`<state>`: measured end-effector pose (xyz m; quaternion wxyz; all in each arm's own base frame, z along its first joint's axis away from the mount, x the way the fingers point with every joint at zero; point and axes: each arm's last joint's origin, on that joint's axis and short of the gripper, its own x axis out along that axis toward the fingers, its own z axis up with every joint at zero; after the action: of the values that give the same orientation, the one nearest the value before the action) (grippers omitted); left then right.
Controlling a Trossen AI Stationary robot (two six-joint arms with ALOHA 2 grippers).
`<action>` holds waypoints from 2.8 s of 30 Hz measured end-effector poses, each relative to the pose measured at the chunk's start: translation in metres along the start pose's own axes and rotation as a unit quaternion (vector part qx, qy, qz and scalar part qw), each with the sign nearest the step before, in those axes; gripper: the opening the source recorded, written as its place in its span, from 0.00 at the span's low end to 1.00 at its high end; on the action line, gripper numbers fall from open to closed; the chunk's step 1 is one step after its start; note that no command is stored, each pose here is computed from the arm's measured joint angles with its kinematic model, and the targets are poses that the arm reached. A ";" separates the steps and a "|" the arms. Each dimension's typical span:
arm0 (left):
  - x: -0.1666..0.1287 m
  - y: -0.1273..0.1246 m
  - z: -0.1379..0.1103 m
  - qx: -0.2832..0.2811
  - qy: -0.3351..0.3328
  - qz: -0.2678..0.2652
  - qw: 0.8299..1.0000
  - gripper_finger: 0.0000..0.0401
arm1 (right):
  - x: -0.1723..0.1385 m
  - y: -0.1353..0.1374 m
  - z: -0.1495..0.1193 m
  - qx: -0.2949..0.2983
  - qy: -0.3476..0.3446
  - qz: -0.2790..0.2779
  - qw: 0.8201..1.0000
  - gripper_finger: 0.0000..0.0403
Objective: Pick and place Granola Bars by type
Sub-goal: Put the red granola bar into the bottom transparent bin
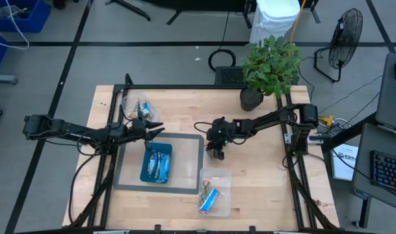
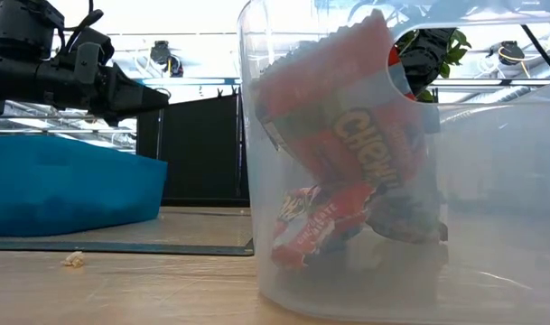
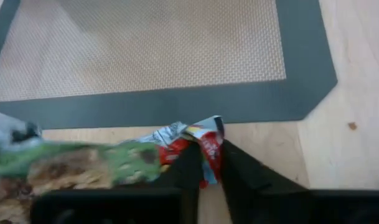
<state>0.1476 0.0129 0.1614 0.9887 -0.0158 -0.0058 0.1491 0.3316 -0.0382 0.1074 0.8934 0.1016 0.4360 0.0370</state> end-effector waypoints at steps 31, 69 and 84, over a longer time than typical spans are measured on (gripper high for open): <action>0.000 0.000 0.000 0.000 0.001 0.000 1.000 0.28 | -0.124 0.081 0.031 -0.141 -0.127 -0.014 0.982 0.00; 0.000 0.000 0.000 0.000 0.001 0.000 1.000 0.28 | -0.126 0.187 -0.009 -0.218 -0.296 0.286 0.885 0.00; 0.000 0.000 0.000 0.000 -0.001 0.000 1.000 0.28 | -0.056 0.190 0.015 -0.079 -0.172 0.223 0.956 0.00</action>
<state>0.1476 0.0128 0.1615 0.9887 -0.0159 -0.0066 0.1489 0.3129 0.1365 0.2003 0.9290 0.1305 0.2380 0.2515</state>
